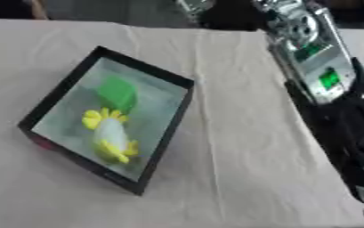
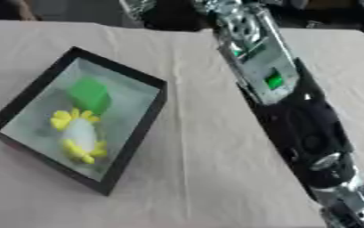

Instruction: Pick up objects on the table and place them in the box.

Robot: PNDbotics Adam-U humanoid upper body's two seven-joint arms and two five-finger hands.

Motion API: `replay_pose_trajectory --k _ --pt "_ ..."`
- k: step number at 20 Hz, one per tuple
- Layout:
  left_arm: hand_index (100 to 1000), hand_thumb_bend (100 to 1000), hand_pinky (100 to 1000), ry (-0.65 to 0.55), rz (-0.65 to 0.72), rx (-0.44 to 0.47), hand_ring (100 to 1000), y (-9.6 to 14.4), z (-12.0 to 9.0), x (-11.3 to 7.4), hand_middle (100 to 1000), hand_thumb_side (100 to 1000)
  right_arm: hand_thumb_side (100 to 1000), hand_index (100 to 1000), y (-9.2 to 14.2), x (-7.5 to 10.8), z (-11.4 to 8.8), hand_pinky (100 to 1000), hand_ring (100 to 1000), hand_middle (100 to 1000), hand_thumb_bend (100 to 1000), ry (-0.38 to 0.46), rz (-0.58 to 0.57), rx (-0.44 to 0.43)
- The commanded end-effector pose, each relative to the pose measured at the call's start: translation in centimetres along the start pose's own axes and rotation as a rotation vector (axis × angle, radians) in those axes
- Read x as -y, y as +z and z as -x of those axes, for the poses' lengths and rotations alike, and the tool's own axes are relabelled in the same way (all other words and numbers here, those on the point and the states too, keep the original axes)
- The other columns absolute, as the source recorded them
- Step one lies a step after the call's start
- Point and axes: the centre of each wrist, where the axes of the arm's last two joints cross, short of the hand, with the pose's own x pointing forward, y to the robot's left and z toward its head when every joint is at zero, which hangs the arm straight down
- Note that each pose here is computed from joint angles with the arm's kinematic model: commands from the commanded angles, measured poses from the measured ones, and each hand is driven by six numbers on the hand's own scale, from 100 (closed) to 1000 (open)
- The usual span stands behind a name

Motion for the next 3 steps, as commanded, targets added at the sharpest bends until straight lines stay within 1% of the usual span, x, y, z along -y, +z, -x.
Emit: replay_pose_trajectory --k 1,3 --pt "786 456 816 0.001 0.027 0.030 585 -0.5 -0.8 0.2 769 653 428 900 1.2 1.9 0.2 957 873 808 100 -0.068 0.106 -0.025" --pt "786 457 816 0.004 0.039 0.031 584 -0.6 -0.8 0.4 769 652 423 898 2.1 2.4 1.5 957 873 806 100 -0.098 0.161 -0.067"
